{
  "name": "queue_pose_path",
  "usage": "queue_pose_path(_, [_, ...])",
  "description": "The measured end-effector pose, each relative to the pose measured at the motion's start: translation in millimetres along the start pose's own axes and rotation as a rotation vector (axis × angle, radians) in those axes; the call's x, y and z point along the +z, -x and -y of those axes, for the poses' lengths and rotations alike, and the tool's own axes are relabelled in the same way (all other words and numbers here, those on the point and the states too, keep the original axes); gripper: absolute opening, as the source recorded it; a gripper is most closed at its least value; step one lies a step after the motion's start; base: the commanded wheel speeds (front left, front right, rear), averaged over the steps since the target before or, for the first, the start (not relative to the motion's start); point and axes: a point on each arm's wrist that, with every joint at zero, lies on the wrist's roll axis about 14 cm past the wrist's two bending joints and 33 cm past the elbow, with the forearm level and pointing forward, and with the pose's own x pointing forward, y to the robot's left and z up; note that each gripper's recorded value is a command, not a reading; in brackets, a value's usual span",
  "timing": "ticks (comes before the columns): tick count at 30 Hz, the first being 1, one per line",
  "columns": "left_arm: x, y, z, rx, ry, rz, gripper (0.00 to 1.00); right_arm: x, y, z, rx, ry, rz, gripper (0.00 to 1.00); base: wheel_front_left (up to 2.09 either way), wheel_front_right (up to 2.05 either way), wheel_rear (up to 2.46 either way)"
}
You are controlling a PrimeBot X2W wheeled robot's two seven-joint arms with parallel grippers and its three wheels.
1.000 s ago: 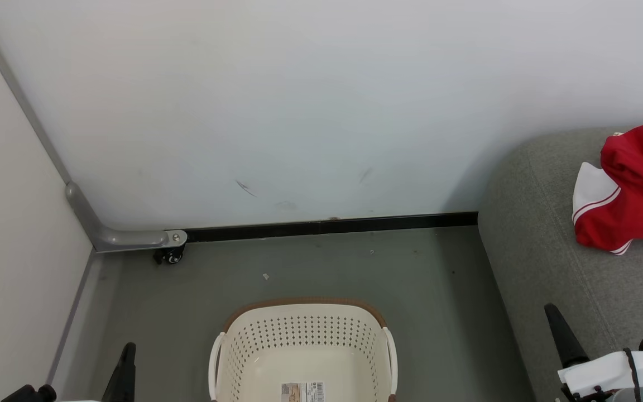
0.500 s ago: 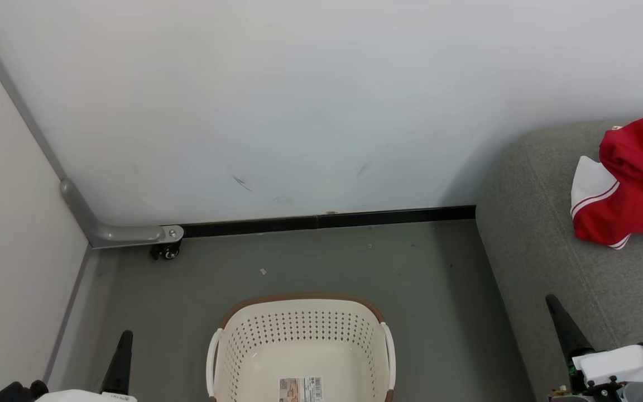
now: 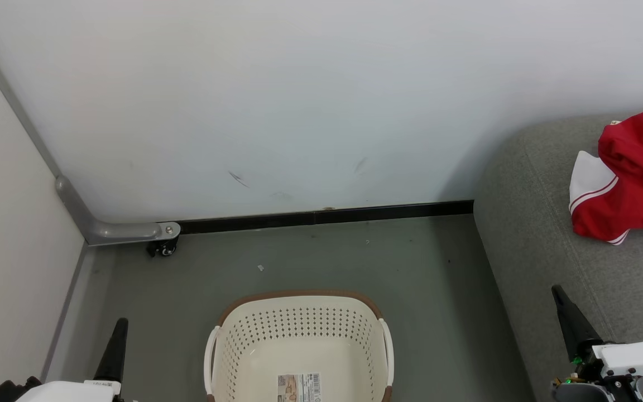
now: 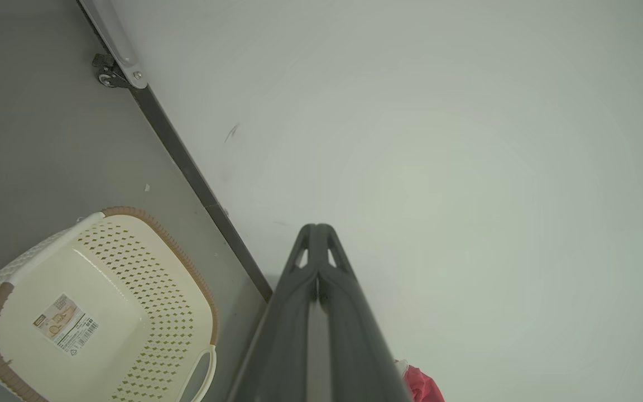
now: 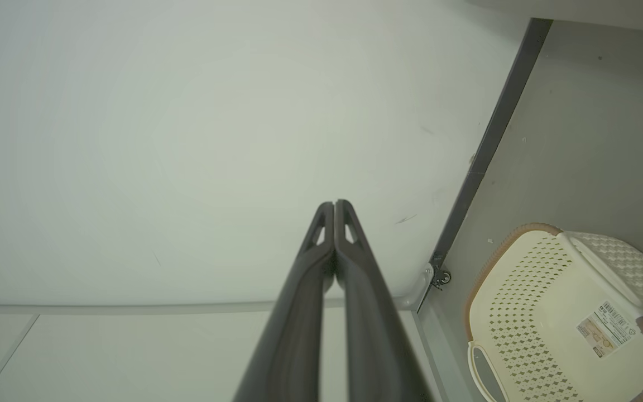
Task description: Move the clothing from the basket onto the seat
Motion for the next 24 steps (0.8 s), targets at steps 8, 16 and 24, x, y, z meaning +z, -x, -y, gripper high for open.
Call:
queue_pose_path(8, [-1.0, -5.4, 5.8, -0.032, 0.119, -0.008, 0.00, 2.9, -2.8, -3.2, 0.016, -0.127, 0.003, 0.00, 0.00, 0.00, 0.00])
queue_pose_path(16, [0.0, -8.0, 9.8, -0.049, 0.148, -0.009, 0.00, 3.6, -3.9, -5.1, 0.024, -0.168, 0.003, 0.00, 0.00, 0.00, 0.00])
queue_pose_path(24, [0.1, -7.9, 9.6, -0.048, 0.148, -0.008, 0.00, 3.4, -3.9, -5.1, 0.024, -0.168, 0.002, 0.00, 0.00, 0.00, 0.00])
